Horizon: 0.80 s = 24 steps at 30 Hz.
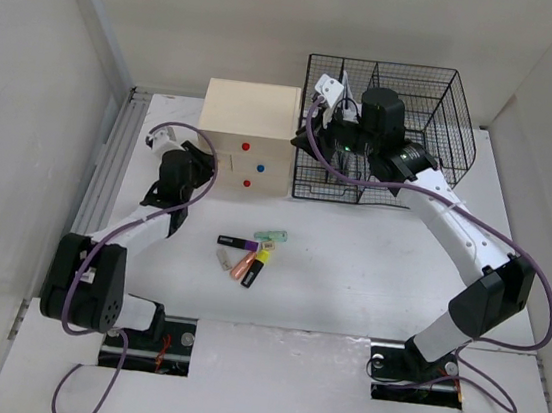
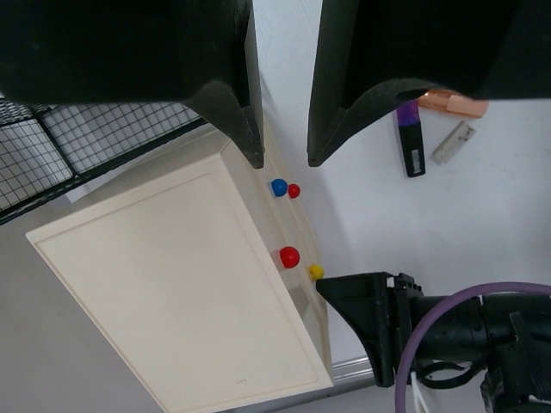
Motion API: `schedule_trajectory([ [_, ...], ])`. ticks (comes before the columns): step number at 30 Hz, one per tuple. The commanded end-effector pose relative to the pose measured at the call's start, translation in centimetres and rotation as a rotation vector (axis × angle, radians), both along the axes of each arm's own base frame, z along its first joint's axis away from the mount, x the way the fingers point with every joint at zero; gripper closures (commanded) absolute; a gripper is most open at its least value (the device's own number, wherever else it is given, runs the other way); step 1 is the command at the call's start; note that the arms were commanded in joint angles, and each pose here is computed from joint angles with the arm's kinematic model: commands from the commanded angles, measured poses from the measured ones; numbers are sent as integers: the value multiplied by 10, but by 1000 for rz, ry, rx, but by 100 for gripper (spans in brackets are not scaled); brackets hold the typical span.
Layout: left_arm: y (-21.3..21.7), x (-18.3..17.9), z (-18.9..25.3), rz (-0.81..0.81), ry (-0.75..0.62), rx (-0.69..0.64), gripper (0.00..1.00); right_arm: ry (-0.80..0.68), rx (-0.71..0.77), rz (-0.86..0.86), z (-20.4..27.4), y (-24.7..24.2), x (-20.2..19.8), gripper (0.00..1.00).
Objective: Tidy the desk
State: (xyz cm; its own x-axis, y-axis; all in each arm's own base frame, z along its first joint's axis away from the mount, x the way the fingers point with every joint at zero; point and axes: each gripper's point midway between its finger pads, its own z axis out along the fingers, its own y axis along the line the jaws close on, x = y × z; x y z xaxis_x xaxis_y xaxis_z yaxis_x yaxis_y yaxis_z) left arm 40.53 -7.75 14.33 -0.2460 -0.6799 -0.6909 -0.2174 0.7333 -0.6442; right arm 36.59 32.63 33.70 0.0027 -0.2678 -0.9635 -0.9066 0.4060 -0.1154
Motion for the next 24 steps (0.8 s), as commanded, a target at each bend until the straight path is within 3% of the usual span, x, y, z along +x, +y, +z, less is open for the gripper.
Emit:
schedule_trajectory([
  [1,9,9,32,37,-97,10,67,-53,54,22,23,1,-3,67],
  [6,4,13,15,16,-52,12,68,-53,54,22,23,1,-3,67],
  [24,-6,11,22,-34,-71,-17,65,-46,49,12,19,-3,0,65],
])
